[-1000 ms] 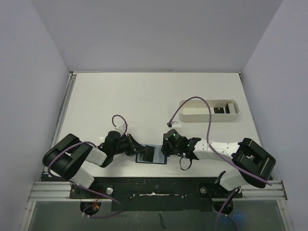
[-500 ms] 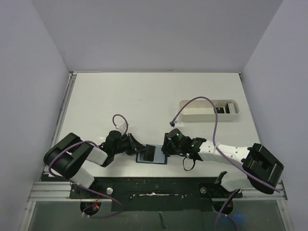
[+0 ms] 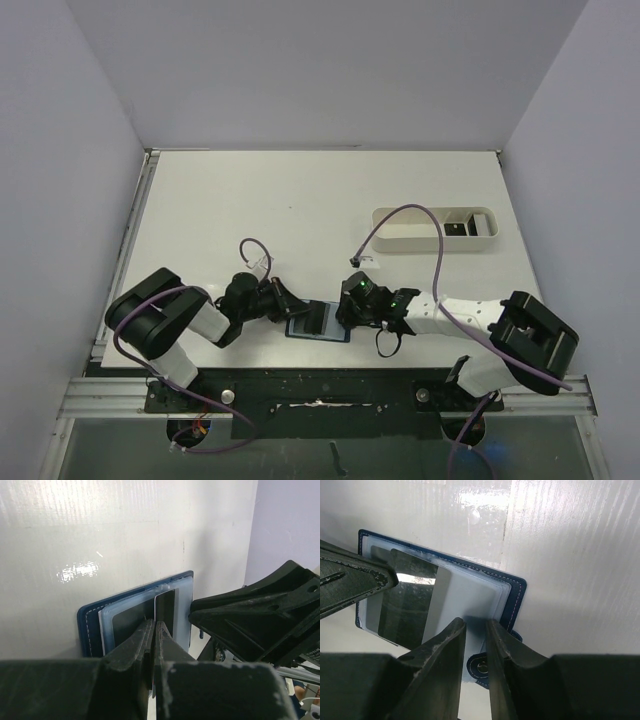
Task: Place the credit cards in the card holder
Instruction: Insert the credit card into the card holder.
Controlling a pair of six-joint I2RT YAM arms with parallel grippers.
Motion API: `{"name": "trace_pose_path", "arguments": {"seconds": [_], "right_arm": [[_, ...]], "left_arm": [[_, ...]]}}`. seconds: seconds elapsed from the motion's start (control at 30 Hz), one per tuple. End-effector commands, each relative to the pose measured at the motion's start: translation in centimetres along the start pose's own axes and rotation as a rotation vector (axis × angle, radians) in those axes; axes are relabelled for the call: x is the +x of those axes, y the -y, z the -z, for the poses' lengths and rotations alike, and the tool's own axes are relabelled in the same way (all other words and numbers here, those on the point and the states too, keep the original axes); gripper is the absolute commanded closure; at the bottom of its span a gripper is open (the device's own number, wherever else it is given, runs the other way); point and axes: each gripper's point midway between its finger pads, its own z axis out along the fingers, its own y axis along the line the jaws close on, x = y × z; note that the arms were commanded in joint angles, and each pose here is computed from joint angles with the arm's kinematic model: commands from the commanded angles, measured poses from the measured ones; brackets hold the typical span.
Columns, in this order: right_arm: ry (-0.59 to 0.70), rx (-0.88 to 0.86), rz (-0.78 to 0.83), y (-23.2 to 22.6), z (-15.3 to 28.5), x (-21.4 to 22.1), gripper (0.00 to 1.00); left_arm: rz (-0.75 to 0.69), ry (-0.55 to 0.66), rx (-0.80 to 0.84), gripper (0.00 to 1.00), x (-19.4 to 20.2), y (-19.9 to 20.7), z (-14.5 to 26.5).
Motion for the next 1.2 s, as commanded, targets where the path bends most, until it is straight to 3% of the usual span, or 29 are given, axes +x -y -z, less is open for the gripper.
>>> {"name": "trace_pose_path", "arguments": {"seconds": [0.0, 0.2, 0.4, 0.57, 0.77, 1.17], "right_arm": [[0.009, 0.033, -0.010, 0.1, 0.0, 0.0, 0.76], [0.039, 0.047, -0.005, 0.0, 0.9, -1.0, 0.76], [0.090, 0.048, -0.018, -0.2, 2.6, -2.5, 0.68], [0.097, 0.045, -0.030, 0.0, 3.5, -2.5, 0.63], [0.065, 0.018, -0.001, -1.4, 4.1, -1.5, 0.53], [0.068, 0.242, 0.092, 0.8, 3.8, -0.3, 0.53]], "left_arm": [[-0.025, 0.040, -0.007, 1.00, -0.7, 0.0, -0.6], [-0.031, 0.023, 0.007, 1.00, -0.3, 0.5, -0.7], [-0.039, 0.010, 0.008, 0.71, -0.2, 1.4, -0.1], [-0.079, 0.023, -0.058, 0.63, -0.7, 1.2, 0.3], [-0.093, 0.023, -0.064, 0.60, -0.7, 1.6, 0.6], [-0.088, -0.023, -0.090, 0.59, 0.5, 0.9, -0.1]]}}
